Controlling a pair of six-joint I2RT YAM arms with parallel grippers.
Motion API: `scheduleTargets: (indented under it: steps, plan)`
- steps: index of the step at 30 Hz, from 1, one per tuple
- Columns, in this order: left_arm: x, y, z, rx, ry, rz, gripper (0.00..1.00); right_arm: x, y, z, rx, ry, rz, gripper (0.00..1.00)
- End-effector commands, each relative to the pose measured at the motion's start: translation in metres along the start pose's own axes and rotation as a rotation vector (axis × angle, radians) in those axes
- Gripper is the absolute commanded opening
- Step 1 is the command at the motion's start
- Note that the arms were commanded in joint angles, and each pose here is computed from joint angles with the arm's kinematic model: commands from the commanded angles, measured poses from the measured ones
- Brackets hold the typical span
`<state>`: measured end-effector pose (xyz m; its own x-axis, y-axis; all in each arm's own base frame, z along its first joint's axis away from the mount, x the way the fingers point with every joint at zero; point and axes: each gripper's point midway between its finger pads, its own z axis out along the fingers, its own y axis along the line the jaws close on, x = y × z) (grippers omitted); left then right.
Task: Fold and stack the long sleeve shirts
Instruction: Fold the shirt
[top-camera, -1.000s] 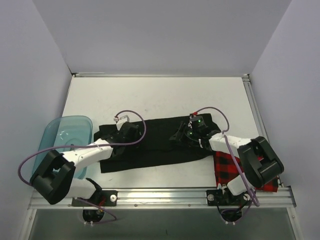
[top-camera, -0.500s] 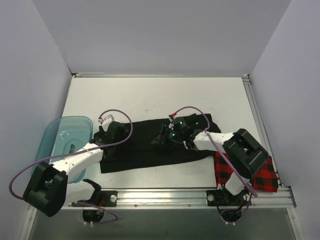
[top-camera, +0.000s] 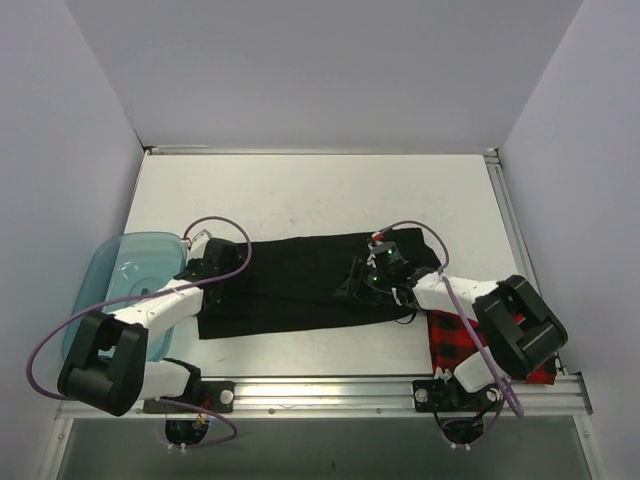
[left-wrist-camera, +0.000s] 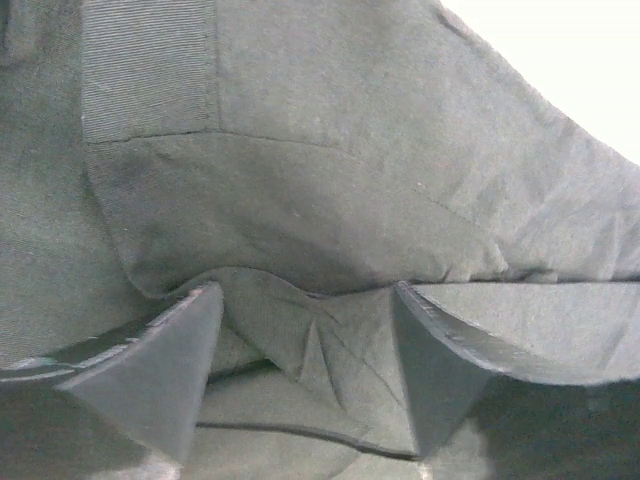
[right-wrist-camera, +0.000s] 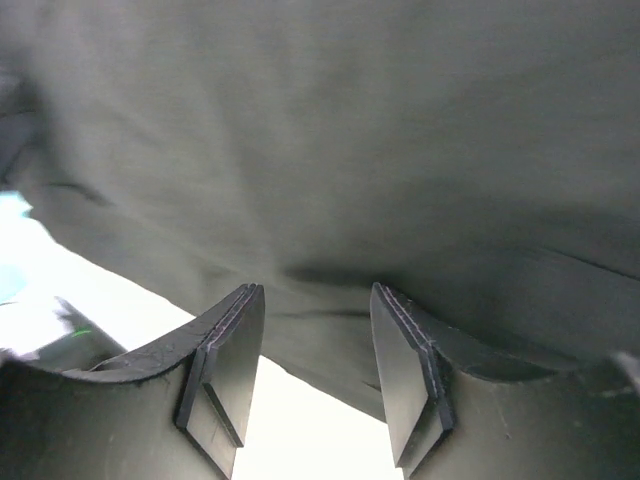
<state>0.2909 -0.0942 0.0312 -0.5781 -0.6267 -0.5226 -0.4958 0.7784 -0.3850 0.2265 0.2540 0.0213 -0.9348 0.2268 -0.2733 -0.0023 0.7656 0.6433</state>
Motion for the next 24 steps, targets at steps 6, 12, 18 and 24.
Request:
scheduleTargets:
  steps: [6,12,18,24]
  plan:
    - [-0.022,-0.037,-0.065,0.028,-0.073,0.097,0.97,-0.039,-0.044,-0.075,0.413,-0.107,-0.351,0.48]
    - [0.013,-0.045,-0.092,0.061,-0.017,0.022,0.97,-0.046,-0.061,-0.095,0.563,-0.061,-0.402,0.48]
    - [0.045,-0.041,-0.068,-0.036,0.045,0.076,0.98,-0.014,-0.078,-0.081,0.569,0.077,-0.338,0.49]
    - [0.040,-0.041,-0.025,-0.120,0.031,0.152,0.97,0.008,-0.088,-0.066,0.616,0.158,-0.339,0.48]
